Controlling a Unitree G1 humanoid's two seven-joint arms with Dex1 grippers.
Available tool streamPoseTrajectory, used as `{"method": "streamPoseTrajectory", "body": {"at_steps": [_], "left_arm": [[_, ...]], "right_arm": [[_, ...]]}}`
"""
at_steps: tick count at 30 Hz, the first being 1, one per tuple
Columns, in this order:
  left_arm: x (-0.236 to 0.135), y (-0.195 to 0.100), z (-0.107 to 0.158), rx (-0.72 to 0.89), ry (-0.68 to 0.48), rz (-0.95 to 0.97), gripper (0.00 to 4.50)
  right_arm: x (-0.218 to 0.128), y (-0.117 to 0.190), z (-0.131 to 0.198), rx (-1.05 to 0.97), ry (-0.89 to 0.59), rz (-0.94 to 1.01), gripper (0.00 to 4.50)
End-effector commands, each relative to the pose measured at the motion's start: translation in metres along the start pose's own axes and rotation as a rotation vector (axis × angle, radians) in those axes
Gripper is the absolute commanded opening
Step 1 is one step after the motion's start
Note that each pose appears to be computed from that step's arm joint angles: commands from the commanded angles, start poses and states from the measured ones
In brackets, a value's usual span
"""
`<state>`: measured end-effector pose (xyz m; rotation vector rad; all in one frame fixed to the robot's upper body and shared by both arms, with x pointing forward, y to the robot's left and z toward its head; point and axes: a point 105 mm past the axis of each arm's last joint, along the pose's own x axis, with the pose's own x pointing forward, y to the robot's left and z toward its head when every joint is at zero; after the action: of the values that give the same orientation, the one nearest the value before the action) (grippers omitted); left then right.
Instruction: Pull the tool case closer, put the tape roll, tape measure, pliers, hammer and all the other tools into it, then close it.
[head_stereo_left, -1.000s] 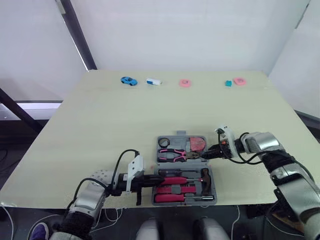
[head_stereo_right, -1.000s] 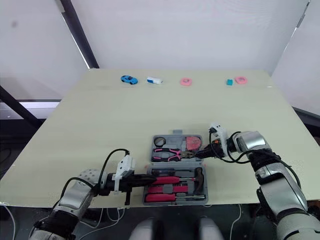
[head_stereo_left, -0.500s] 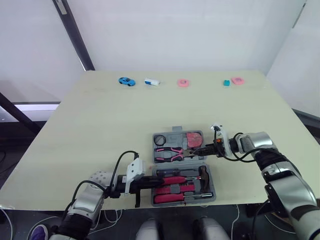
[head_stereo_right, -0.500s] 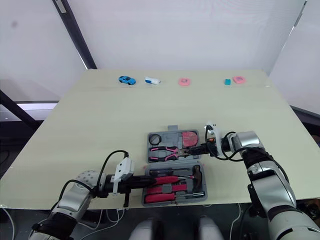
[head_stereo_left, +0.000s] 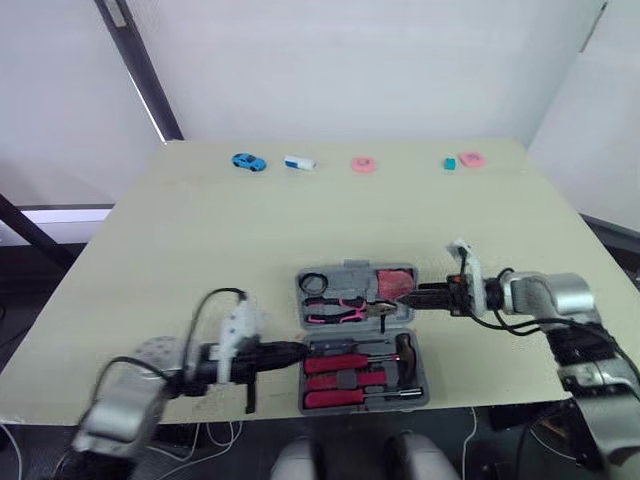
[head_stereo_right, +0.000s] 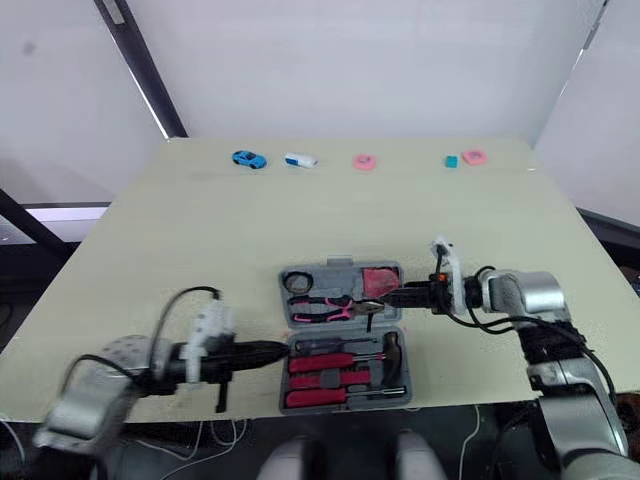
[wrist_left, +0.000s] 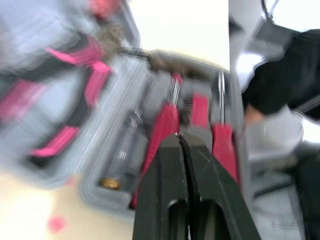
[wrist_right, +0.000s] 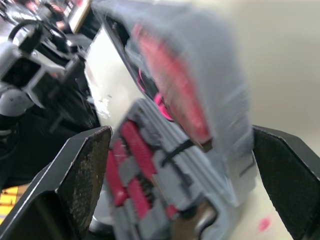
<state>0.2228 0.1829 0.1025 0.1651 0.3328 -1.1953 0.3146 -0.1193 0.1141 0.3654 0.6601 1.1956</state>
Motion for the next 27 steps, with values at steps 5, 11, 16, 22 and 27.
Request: {"method": "streamPoseTrajectory", "body": {"at_steps": [5,11,16,22,27], "left_arm": [[-0.070,0.001,-0.022,-0.180,0.112,0.147,0.07],[-0.048,0.020,-0.007,-0.200,-0.066,0.258,0.07],[-0.033,0.022,-0.002,-0.185,-0.131,0.273,0.07],[-0.013,0.013,-0.002,-0.155,-0.129,0.171,0.07],[0.006,0.009,-0.008,-0.085,-0.114,0.101,0.07]], "right_arm": [[-0.026,0.055,-0.001,-0.120,-0.031,0.048,4.50],[-0.032,0.084,-0.029,-0.148,0.005,0.073,4.50],[-0.032,0.082,-0.032,-0.165,-0.030,0.009,4.50],[-0.029,0.057,-0.018,-0.141,-0.091,-0.088,4.50],[-0.020,0.023,-0.010,-0.142,-0.075,-0.220,4.50]]}}
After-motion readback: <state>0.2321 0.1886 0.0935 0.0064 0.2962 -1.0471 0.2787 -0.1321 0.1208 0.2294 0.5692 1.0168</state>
